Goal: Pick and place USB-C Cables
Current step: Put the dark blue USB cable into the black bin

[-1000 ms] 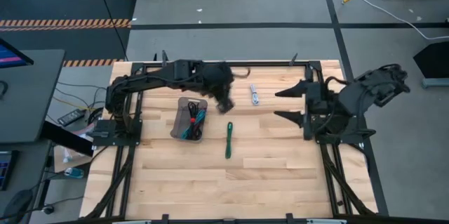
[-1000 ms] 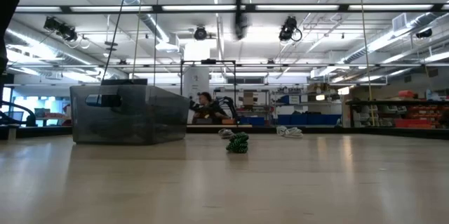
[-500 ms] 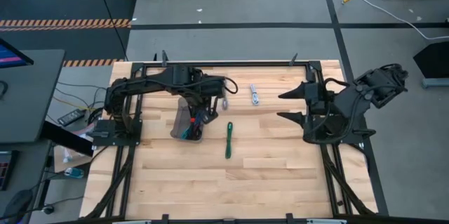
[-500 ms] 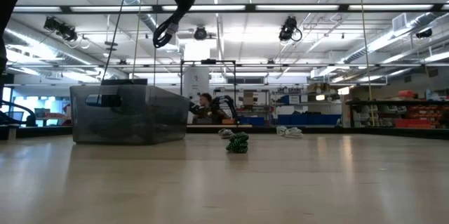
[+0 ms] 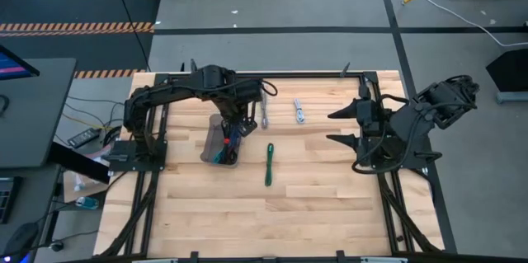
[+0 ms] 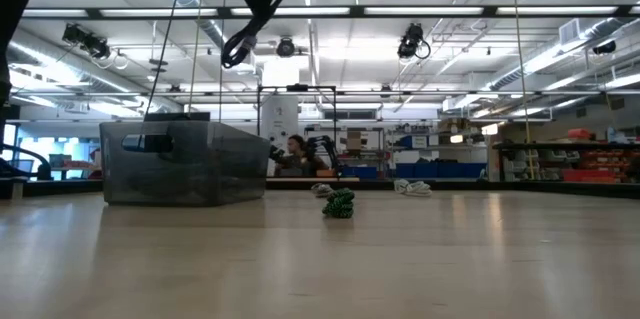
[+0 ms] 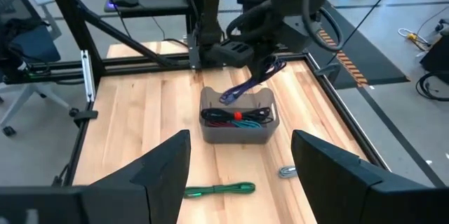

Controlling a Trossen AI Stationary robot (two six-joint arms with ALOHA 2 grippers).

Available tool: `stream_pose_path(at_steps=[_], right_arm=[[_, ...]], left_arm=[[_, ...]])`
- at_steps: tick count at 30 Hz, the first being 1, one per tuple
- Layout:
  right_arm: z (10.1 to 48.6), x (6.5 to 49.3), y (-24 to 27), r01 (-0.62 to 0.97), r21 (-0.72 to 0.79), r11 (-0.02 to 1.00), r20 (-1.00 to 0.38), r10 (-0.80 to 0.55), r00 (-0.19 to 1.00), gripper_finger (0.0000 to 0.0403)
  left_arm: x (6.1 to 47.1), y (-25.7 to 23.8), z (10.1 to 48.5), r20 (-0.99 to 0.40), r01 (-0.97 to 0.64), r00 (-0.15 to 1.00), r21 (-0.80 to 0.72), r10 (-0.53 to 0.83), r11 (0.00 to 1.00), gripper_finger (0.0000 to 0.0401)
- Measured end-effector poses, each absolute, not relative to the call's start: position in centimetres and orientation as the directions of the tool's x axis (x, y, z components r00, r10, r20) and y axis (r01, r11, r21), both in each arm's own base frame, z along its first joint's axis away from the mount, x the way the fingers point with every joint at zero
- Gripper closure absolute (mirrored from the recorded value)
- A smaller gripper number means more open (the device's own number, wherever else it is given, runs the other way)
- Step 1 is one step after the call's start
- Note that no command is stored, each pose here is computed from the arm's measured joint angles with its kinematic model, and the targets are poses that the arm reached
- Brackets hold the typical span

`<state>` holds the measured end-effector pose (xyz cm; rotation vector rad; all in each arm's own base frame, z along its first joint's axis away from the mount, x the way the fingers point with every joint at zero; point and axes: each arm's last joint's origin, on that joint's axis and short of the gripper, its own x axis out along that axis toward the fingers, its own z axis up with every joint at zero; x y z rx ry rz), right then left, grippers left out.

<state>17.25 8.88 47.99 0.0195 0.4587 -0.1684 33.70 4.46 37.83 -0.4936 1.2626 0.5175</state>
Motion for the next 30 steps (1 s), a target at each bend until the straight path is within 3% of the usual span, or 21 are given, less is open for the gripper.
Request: stream_pose_path(at_steps=[5, 13, 18, 22, 28, 30], right_arm=[[47.8, 17.1, 8.8, 0.166, -0.038, 0.985, -0.461, -0.164, 0.872, 0.0149], [47.6, 17.0, 8.7, 0.159, -0.067, 0.985, -0.479, -0.172, 0.861, 0.0149], [47.6, 17.0, 8.7, 0.154, -0.078, 0.985, -0.478, -0.173, 0.861, 0.0149], [47.6, 17.1, 8.6, 0.164, -0.075, 0.984, -0.476, -0.18, 0.861, 0.0149], [47.7, 17.2, 8.4, 0.188, -0.053, 0.981, -0.47, -0.191, 0.862, 0.0149], [47.7, 17.3, 8.3, 0.194, -0.051, 0.98, -0.469, -0.195, 0.861, 0.0149]], left_arm=[[33.1, 4.0, 38.6, -0.966, -0.606, 0.249, -0.096, 0.075, 0.789, 0.0374], [27.0, 2.5, 44.2, -0.889, -0.709, 0.422, -0.203, 0.175, 0.676, 0.0374], [25.5, 1.4, 45.4, -0.866, -0.696, 0.47, -0.243, 0.172, 0.676, 0.0374], [26.0, 0.9, 44.0, -0.9, -0.649, 0.428, -0.246, 0.079, 0.72, 0.0374], [27.0, 0.5, 37.5, -0.979, -0.65, 0.197, -0.174, -0.057, 0.74, 0.0374], [27.2, 0.4, 35.9, -0.974, -0.62, 0.208, -0.203, -0.091, 0.758, 0.0374]])
